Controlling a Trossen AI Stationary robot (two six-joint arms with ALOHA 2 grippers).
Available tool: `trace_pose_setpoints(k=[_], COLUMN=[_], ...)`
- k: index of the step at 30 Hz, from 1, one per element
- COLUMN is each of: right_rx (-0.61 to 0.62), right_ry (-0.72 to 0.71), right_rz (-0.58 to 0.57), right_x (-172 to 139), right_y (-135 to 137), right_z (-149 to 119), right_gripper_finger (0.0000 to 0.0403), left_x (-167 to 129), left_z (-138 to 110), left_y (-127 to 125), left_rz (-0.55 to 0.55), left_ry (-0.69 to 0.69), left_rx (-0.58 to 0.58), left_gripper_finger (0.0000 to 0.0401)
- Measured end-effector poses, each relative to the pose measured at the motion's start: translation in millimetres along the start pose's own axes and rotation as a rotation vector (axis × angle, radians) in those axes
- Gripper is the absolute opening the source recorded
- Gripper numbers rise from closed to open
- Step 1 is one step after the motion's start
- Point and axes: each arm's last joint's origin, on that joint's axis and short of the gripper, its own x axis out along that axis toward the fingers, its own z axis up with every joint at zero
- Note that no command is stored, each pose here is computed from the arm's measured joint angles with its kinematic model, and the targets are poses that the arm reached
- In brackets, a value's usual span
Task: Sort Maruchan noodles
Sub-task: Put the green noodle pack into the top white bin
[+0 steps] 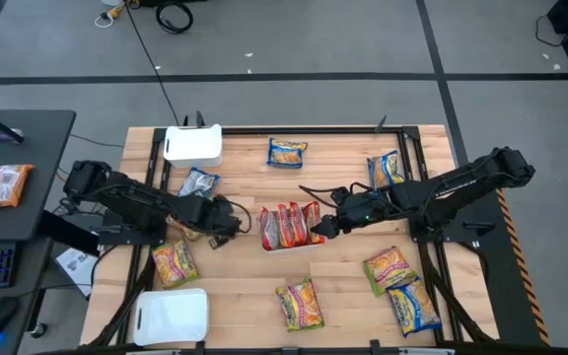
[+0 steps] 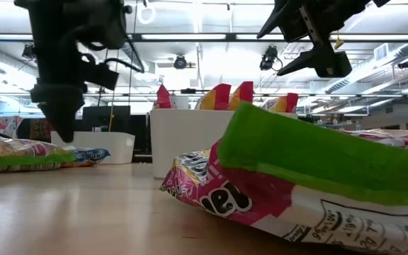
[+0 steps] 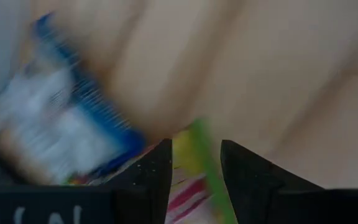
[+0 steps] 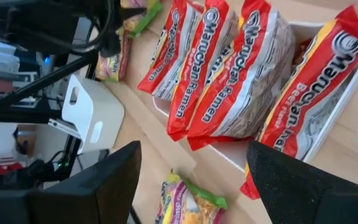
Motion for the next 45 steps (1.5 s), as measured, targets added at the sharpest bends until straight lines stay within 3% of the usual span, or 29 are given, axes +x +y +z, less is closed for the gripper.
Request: trace_pose_setpoints(k=[2,5,14,18,23,26,31,35,40,43,45], right_rx=[-0.002,-0.002,0.018,0.012,0.016,0.014,0.017,0.018,0.017,0.019,0.019], right_ry=[-0.01,-0.026,0.015,0.044,0.046,0.043,0.042,0.038,0.016,0.013,0.013], right_rz=[-0.005,-0.01,0.01,0.015,0.01,0.001,0.002,0.0,-0.004,-0.004,-0.004], right_x=[0.0,0.0,-2.2,-5.2,-8.7,-9.5,-9.4,-9.2,-9.2,-9.2,-9.2], right_y=[-0.1,-0.3,4.5,8.0,10.0,9.6,9.6,9.4,9.3,9.3,9.3], right_z=[-0.1,0.5,-14.2,-29.1,-42.4,-45.4,-45.3,-44.4,-43.7,-43.6,-43.6], right_gripper_finger=[0.0295,0.0295,0.0295,0.0295,0.0295,0.0295,0.0295,0.0295,0.0295,0.0295,0.0295], left_x=[2.6,11.4,34.1,36.4,26.6,13.9,-4.9,-24.1,-42.9,-48.4,-52.4], left_z=[0.7,3.7,-5.9,-8.1,4.1,11.2,21.0,29.9,26.2,16.2,7.7], left_y=[8.6,17.5,47.7,43.8,16.3,6.3,4.1,-0.9,-15.5,-25.3,-31.7], left_rz=[0.052,0.047,0.04,-0.157,-0.452,-0.518,-0.507,-0.541,-0.539,-0.453,-0.362], left_ry=[0.031,0.077,0.255,0.277,0.201,0.142,0.091,0.015,-0.111,-0.214,-0.295], left_rx=[-0.103,-0.223,-0.313,-0.32,-0.252,-0.222,-0.186,-0.076,0.184,0.429,0.674], left_gripper_finger=[0.0142,0.0144,0.0192,0.0198,0.0191,0.0189,0.0188,0.0188,0.0191,0.0205,0.0215])
